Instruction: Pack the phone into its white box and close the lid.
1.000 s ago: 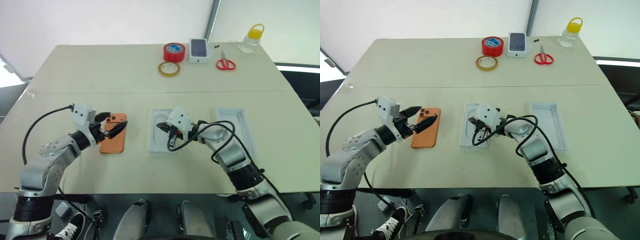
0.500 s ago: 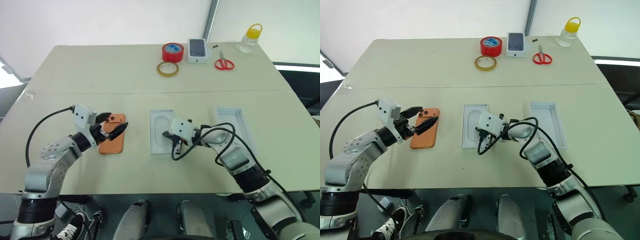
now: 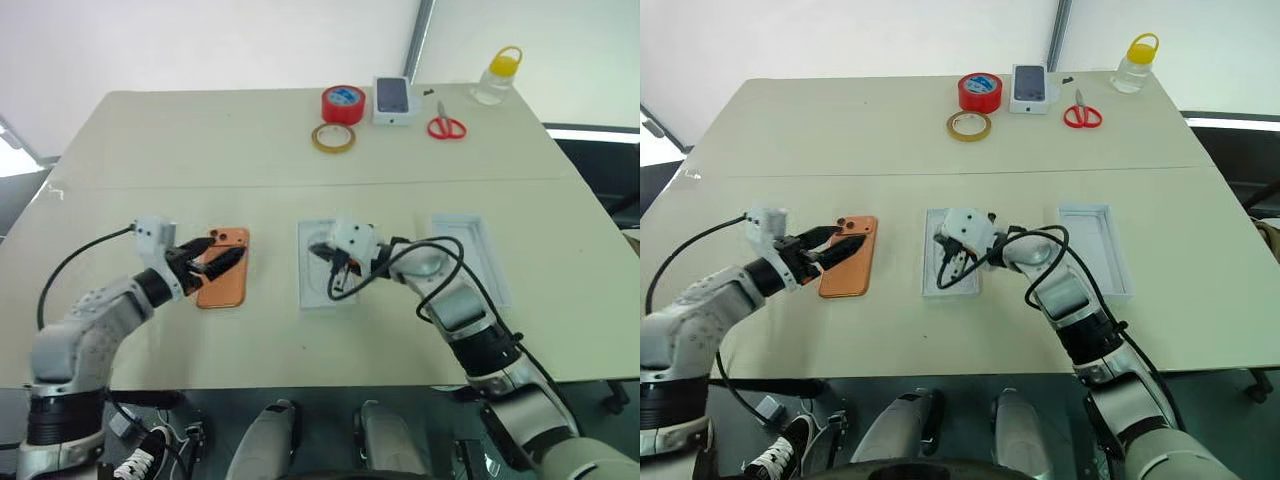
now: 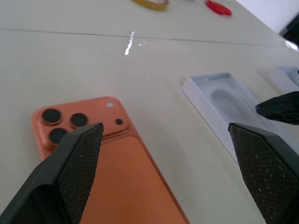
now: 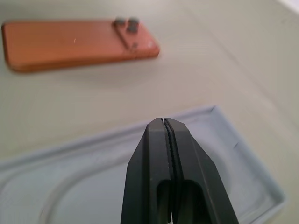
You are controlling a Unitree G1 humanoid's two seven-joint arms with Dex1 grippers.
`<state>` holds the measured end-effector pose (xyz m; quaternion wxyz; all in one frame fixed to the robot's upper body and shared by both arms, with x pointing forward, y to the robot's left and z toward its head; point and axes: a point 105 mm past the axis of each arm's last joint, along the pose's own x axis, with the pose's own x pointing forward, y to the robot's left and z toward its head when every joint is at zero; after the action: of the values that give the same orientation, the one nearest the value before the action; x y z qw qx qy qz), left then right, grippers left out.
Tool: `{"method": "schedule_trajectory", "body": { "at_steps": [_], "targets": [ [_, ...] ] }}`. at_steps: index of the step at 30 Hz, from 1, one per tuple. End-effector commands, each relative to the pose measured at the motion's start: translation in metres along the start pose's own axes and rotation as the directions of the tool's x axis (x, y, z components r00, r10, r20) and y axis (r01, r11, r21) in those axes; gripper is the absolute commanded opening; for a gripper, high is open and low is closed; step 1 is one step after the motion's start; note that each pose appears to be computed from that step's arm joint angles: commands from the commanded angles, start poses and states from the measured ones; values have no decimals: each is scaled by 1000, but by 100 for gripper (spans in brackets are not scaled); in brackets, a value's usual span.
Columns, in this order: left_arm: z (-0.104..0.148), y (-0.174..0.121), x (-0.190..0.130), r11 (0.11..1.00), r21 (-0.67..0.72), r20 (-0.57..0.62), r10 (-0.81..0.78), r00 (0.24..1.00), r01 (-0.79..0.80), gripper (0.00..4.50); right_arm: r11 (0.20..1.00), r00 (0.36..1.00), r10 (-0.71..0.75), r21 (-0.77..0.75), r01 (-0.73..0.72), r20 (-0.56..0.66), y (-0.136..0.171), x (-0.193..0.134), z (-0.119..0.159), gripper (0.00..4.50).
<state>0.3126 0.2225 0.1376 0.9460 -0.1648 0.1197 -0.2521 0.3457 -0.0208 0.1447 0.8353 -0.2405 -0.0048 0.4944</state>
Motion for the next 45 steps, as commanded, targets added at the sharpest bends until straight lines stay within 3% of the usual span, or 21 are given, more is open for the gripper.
{"method": "schedule_trajectory", "body": {
  "at_steps": [1,9,14,21,35,45],
  "targets": [
    [18,14,-18,995,-98,38,33,999,-29,450,999,995,16,-37,-12,102,4,13,35,4],
    [-5,46,-34,939,-322,-93,96,991,-121,450,983,991,128,-135,-124,22,39,63,38,4],
    [-18,40,-26,927,-356,-158,62,985,-115,450,953,968,227,-181,-243,-104,57,85,22,4],
    [-26,31,-14,934,-342,-192,42,981,-107,450,934,946,236,-218,-283,-221,61,95,2,4],
    [-62,0,16,898,-439,-271,-93,958,-37,450,935,952,209,-241,-261,-223,55,99,1,4],
    [-57,-23,33,907,-420,-298,-153,942,14,450,937,953,211,-233,-261,-217,55,98,1,4]
  ]
}}
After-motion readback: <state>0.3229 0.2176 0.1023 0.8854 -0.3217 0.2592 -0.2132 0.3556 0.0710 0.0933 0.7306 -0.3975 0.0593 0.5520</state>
